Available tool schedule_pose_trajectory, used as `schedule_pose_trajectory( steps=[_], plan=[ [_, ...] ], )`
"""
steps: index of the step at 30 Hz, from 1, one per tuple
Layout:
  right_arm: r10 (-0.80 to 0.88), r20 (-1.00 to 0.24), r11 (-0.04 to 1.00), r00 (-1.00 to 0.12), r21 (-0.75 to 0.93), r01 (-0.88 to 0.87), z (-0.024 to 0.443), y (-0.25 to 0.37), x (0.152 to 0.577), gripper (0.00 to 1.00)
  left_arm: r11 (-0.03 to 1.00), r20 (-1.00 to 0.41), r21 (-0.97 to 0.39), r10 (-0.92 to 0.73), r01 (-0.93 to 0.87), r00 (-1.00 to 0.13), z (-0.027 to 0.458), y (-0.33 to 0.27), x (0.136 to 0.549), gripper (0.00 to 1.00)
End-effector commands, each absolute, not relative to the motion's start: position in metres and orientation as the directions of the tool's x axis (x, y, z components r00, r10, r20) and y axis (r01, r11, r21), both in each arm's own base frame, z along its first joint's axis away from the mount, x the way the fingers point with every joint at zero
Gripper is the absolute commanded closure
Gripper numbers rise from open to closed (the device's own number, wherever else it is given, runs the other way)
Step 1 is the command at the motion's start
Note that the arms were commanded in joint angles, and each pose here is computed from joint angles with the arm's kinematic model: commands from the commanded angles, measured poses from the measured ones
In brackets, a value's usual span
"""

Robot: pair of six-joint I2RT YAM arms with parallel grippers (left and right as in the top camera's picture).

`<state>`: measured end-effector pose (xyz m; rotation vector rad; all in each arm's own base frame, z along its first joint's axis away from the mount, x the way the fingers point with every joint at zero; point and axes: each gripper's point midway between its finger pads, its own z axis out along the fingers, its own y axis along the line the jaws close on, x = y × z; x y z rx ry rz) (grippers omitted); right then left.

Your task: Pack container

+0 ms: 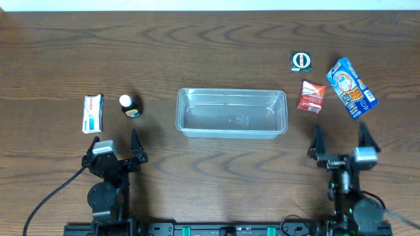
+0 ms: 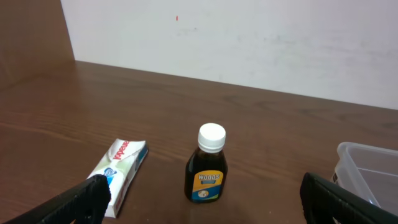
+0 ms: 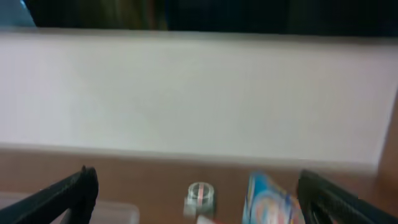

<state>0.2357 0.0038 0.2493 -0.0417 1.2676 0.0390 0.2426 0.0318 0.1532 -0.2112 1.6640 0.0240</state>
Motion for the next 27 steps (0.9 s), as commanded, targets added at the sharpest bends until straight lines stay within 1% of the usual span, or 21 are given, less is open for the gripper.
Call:
schedule_pose_trajectory(
  steps=[1, 3, 5, 7, 10, 12, 15, 18, 21, 23, 27],
  plan=[
    [-0.038, -0.937, 0.997, 0.346, -0.061, -0.056, 0.268, 0.008, 0.233, 0.01, 0.980, -0.983, -0.090, -0.116, -0.176, -0.141, 0.135, 0.035, 0.241, 0.02],
    [-0.051, -0.943, 0.996, 0.329, -0.072, -0.054, 0.279, 0.008, 0.236, 0.01, 0.980, -0.983, -0.090, -0.116, -0.176, -0.141, 0.135, 0.035, 0.241, 0.02],
    [-0.104, -0.953, 0.990, 0.285, -0.128, -0.065, 0.292, 0.012, 0.246, 0.01, 0.980, -0.983, -0.090, -0.116, -0.176, -0.141, 0.135, 0.035, 0.241, 0.02],
    [-0.156, -0.959, 0.979, 0.239, -0.182, -0.092, 0.310, 0.017, 0.260, 0.01, 0.980, -0.983, -0.090, -0.116, -0.176, -0.141, 0.135, 0.035, 0.241, 0.02],
    [-0.184, -0.966, 0.967, 0.180, -0.211, -0.145, 0.342, 0.023, 0.289, 0.01, 0.980, -0.983, -0.090, -0.116, -0.176, -0.141, 0.135, 0.035, 0.241, 0.02],
    [-0.181, -0.976, 0.962, 0.120, -0.202, -0.184, 0.361, 0.026, 0.315, 0.01, 0.980, -0.983, -0.090, -0.116, -0.176, -0.141, 0.135, 0.035, 0.241, 0.02],
    [-0.172, -0.985, 0.961, -0.019, -0.164, -0.224, 0.374, 0.026, 0.355, 0.01, 0.980, -0.983, -0.090, -0.116, -0.176, -0.141, 0.135, 0.035, 0.241, 0.02],
    [-0.213, -0.956, 0.956, -0.200, -0.161, -0.246, 0.362, 0.017, 0.390, 0.01, 0.980, -0.983, -0.090, -0.116, -0.176, -0.141, 0.135, 0.035, 0.241, 0.02],
    [-0.321, -0.873, 0.930, -0.369, -0.216, -0.297, 0.330, 0.002, 0.416, 0.01, 0.980, -0.983, -0.090, -0.116, -0.176, -0.141, 0.135, 0.035, 0.241, 0.02],
    [-0.365, -0.818, 0.914, -0.444, -0.225, -0.337, 0.308, -0.004, 0.426, 0.01, 0.980, -0.983, -0.090, -0.116, -0.176, -0.141, 0.135, 0.035, 0.241, 0.02],
    [-0.350, -0.753, 0.919, -0.558, -0.160, -0.361, 0.263, -0.007, 0.436, 0.01, 0.980, -0.983, -0.090, -0.116, -0.176, -0.141, 0.135, 0.035, 0.241, 0.02]
  ],
)
